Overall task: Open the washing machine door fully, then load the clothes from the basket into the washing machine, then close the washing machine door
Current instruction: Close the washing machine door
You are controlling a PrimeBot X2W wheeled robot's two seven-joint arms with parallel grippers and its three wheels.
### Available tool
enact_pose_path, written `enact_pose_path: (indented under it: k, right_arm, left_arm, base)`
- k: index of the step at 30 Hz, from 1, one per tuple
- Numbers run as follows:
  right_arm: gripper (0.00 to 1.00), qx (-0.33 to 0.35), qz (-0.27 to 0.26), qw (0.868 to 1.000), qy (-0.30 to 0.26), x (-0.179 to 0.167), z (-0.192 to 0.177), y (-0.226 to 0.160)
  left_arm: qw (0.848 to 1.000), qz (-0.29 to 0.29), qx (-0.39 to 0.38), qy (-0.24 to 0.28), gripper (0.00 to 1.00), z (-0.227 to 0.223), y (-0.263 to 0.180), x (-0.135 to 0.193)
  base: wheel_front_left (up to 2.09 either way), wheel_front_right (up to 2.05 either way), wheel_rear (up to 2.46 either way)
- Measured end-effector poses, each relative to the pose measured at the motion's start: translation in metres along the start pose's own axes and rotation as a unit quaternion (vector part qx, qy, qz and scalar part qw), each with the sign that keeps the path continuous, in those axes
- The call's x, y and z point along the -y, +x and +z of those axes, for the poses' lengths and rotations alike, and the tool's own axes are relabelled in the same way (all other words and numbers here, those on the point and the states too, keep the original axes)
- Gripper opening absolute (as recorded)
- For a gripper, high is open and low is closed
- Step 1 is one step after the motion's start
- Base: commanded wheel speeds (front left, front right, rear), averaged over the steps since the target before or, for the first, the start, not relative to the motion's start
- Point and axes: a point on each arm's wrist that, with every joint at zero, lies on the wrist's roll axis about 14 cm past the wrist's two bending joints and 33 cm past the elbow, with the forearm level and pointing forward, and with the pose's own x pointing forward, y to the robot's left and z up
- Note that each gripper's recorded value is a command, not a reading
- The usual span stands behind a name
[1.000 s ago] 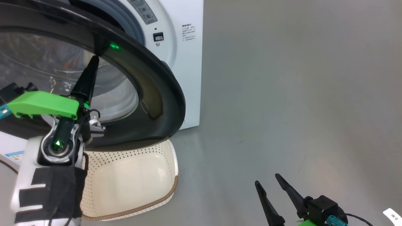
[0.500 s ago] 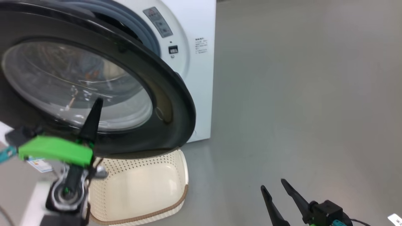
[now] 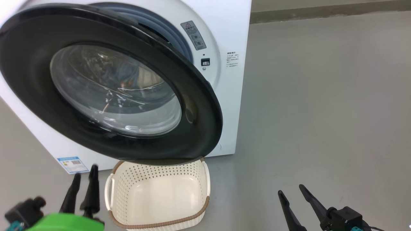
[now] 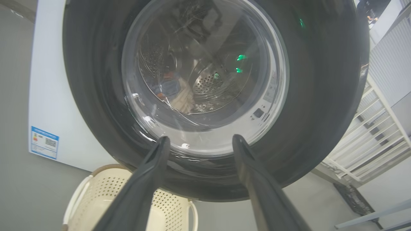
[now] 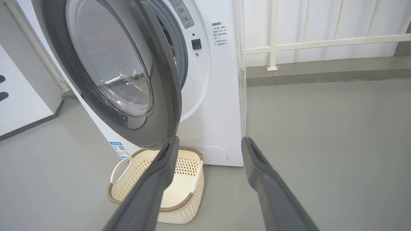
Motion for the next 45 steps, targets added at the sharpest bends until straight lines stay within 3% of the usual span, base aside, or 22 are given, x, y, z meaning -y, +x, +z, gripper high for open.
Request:
enact_pose_path:
  k: [8, 13, 28, 29, 30, 32, 45]
  right_arm:
    - [1.0, 0.01, 0.004, 1.0, -0.002, -0.002, 0.006, 0.002]
    - [1.0, 0.015, -0.001, 1.0, -0.002, 0.001, 0.009, -0.005]
    - [1.0, 0.017, -0.001, 1.0, -0.003, 0.001, 0.01, -0.004]
    - [0.78, 0.017, -0.001, 1.0, -0.003, 0.001, 0.01, -0.004]
    - [0.43, 0.016, -0.002, 1.0, -0.003, 0.002, 0.01, -0.004]
    - [0.0, 0.016, -0.003, 1.0, -0.003, 0.002, 0.009, -0.004]
    - [0.0, 0.008, -0.007, 1.0, -0.002, 0.005, 0.005, -0.002]
  left_arm:
    - [0.993, 0.059, 0.005, 0.106, 1.0, -0.004, -0.045, -0.031]
    - [0.975, 0.095, 0.024, 0.201, 1.0, 0.008, -0.071, -0.042]
    - [0.97, 0.111, 0.027, 0.215, 1.0, 0.011, -0.086, -0.052]
    - [0.97, 0.112, 0.026, 0.213, 1.0, 0.01, -0.085, -0.052]
    - [0.971, 0.113, 0.026, 0.208, 1.0, 0.009, -0.085, -0.053]
    - [0.971, 0.113, 0.025, 0.207, 1.0, 0.009, -0.085, -0.053]
    - [0.974, 0.118, 0.023, 0.193, 1.0, 0.007, -0.084, -0.055]
  base:
    - [0.0, 0.0, 0.0]
    - [0.0, 0.0, 0.0]
    - [0.0, 0.0, 0.0]
    - [0.0, 0.0, 0.0]
    - [0.0, 0.0, 0.0]
    - [0.0, 0.0, 0.0]
    - [0.0, 0.0, 0.0]
